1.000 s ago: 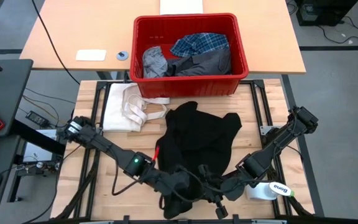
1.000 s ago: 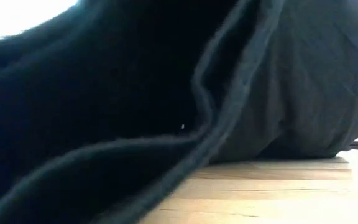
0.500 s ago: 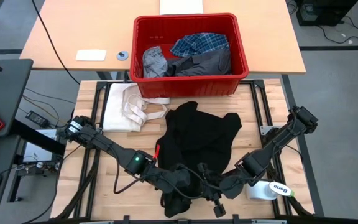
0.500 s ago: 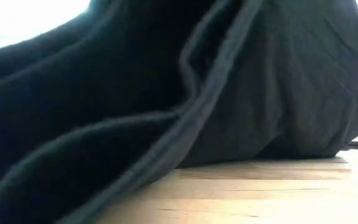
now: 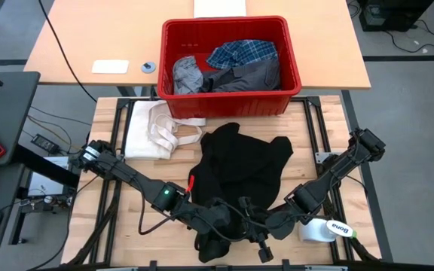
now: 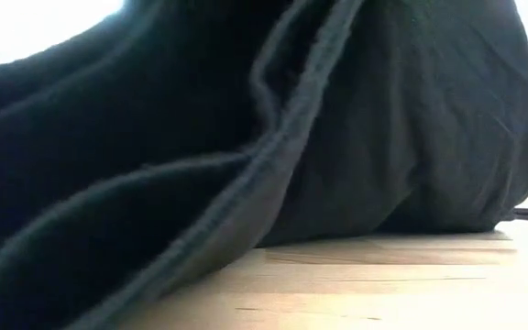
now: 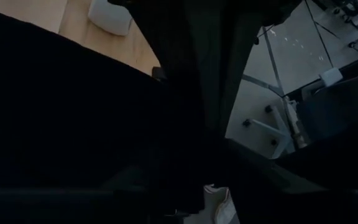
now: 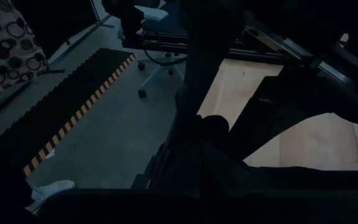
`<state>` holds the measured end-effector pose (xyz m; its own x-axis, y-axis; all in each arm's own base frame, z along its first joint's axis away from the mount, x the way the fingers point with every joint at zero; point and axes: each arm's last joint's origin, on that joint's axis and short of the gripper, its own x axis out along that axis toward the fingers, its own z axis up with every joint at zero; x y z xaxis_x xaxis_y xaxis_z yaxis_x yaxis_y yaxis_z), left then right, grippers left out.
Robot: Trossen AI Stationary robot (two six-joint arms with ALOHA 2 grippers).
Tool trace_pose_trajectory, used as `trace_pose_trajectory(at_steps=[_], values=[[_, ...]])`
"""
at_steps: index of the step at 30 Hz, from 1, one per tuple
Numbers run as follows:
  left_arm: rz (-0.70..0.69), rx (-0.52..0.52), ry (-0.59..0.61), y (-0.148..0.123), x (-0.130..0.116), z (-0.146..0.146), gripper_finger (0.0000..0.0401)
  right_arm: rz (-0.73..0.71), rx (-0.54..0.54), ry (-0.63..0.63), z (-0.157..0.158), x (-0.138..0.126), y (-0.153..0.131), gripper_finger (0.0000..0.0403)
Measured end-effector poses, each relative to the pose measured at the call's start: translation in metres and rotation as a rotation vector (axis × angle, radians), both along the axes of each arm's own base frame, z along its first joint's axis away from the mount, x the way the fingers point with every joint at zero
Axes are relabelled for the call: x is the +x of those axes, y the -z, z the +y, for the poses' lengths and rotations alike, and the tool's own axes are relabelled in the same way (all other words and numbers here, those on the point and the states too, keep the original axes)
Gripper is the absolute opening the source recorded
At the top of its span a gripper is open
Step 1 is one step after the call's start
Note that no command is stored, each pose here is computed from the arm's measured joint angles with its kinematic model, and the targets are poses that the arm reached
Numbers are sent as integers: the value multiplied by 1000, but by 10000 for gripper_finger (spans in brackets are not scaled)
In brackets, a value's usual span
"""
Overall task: Fold Laundry from Bin
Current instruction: Fold the black shirt
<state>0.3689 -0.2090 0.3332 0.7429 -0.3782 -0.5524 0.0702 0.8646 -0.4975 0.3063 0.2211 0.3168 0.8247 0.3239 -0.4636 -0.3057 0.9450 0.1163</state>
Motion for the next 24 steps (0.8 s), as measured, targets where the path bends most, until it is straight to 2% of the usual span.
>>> trace_pose_trajectory(at_steps=[7, 14, 19, 24], values=[[-3, 6, 5, 0, 0, 0, 89, -2, 4, -4, 0, 0, 0, 5], [-14, 22, 22, 0, 0, 0, 12, -8, 9, -4, 1, 0, -1, 23], [-9, 19, 29, 0, 0, 0, 15, 23, 38, -7, -1, 0, 0, 67], [52, -76, 142, -3, -6, -2, 14, 114, 29, 3, -12, -14, -7, 118]])
